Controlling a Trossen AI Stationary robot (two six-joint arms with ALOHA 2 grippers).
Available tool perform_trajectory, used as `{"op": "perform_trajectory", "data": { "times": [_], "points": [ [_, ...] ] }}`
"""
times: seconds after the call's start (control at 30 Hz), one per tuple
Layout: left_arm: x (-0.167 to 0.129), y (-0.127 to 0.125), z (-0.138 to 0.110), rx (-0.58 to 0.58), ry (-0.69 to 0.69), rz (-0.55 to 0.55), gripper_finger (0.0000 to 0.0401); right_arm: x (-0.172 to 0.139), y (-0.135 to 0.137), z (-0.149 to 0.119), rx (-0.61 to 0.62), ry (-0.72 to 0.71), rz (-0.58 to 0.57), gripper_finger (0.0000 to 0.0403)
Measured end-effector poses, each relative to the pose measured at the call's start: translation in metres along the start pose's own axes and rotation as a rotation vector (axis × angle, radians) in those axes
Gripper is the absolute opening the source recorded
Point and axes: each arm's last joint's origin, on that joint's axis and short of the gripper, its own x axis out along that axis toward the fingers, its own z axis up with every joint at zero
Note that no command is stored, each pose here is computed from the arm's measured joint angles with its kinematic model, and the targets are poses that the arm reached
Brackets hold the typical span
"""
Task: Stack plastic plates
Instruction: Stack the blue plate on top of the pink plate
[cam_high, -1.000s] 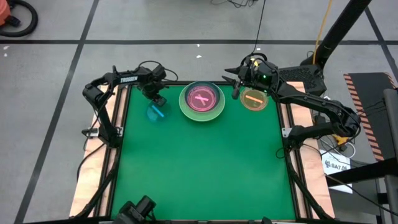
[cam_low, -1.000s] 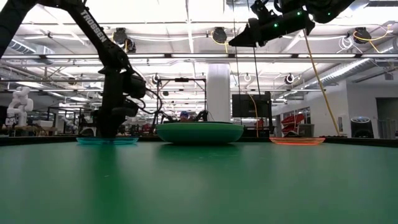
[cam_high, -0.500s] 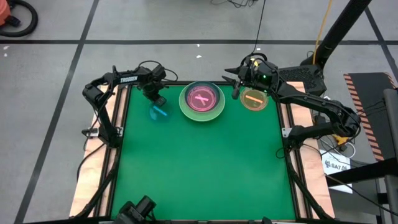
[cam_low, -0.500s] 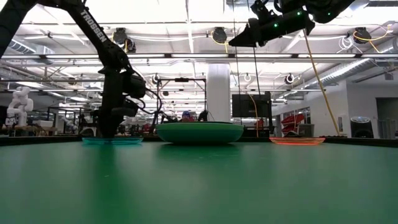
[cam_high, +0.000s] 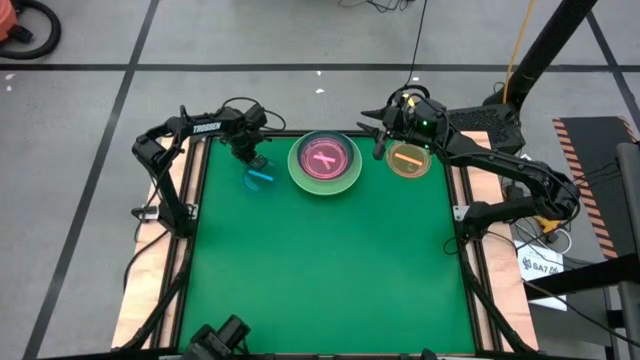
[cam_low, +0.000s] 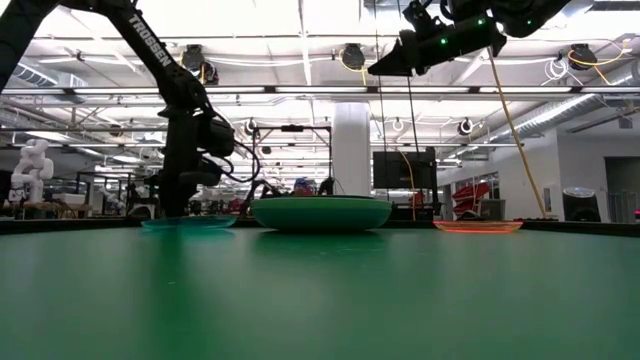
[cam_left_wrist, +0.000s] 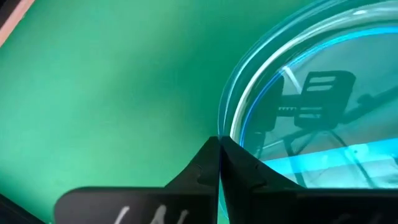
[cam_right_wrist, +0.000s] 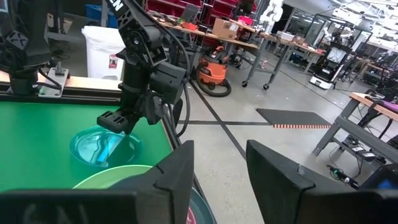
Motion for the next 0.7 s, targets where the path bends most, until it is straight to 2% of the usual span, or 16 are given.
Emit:
{"op": "perform_trajectory", "data": {
  "times": [0.3, 0.7],
  "points": [
    [-0.007, 0.000, -0.005, 0.004, 0.007, 0.000, 0.0005, 0.000, 0.001, -0.002, 0.003, 0.017, 0.006, 0.0139],
    [-0.068, -0.007, -0.025, -0.008, -0.193, 0.008, 0.0004, 0.000, 0.002, -0.006, 0.023, 0.065, 0.021, 0.0139]
  ]
}}
